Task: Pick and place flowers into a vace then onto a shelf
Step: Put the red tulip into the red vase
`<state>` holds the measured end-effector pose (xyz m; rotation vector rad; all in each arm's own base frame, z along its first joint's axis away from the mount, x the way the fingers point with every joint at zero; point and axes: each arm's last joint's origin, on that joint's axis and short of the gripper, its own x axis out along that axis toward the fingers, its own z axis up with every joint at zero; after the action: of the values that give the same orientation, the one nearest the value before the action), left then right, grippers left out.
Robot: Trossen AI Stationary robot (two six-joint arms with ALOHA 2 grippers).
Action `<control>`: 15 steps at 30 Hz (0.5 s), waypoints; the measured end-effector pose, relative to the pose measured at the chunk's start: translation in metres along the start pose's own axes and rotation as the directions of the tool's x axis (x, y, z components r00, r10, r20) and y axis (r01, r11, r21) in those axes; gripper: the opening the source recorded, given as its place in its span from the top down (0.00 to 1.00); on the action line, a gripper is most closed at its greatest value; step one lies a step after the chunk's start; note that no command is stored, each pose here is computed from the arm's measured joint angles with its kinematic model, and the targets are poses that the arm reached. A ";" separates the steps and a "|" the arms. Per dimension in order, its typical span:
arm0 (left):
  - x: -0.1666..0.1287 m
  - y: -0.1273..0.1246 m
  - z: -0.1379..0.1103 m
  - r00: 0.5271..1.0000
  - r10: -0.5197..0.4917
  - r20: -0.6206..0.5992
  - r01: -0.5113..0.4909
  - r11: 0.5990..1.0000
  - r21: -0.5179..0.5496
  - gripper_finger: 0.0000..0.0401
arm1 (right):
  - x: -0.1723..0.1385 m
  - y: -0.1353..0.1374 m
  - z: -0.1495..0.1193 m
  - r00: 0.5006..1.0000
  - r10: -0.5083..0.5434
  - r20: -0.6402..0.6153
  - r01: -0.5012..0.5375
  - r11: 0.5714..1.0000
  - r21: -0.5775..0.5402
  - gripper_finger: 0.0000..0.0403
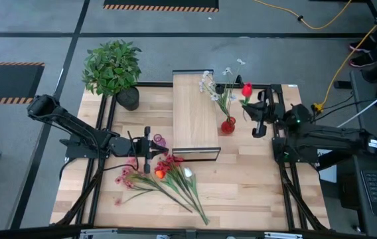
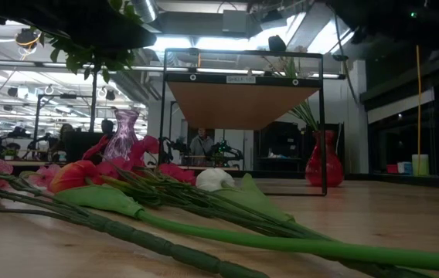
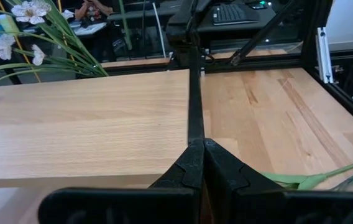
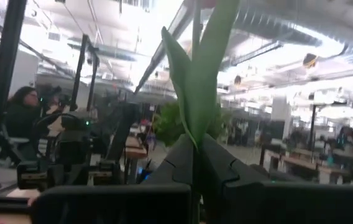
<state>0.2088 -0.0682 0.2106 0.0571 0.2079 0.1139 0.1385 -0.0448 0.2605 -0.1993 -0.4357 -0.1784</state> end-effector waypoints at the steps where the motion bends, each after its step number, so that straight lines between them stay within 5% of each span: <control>1: 0.000 0.000 0.000 1.000 -0.005 0.000 0.005 1.000 0.002 0.99 | -0.001 0.000 -0.003 1.000 -0.002 0.017 0.002 1.000 -0.005 0.99; 15: 0.000 0.000 0.000 1.000 -0.010 0.000 0.010 1.000 0.018 0.99 | 0.005 0.001 -0.029 0.997 -0.008 0.081 0.009 1.000 -0.018 0.99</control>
<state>0.2088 -0.0685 0.2106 0.0744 0.2091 0.1024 0.1552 -0.0511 0.2367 -0.2235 -0.5160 -0.1830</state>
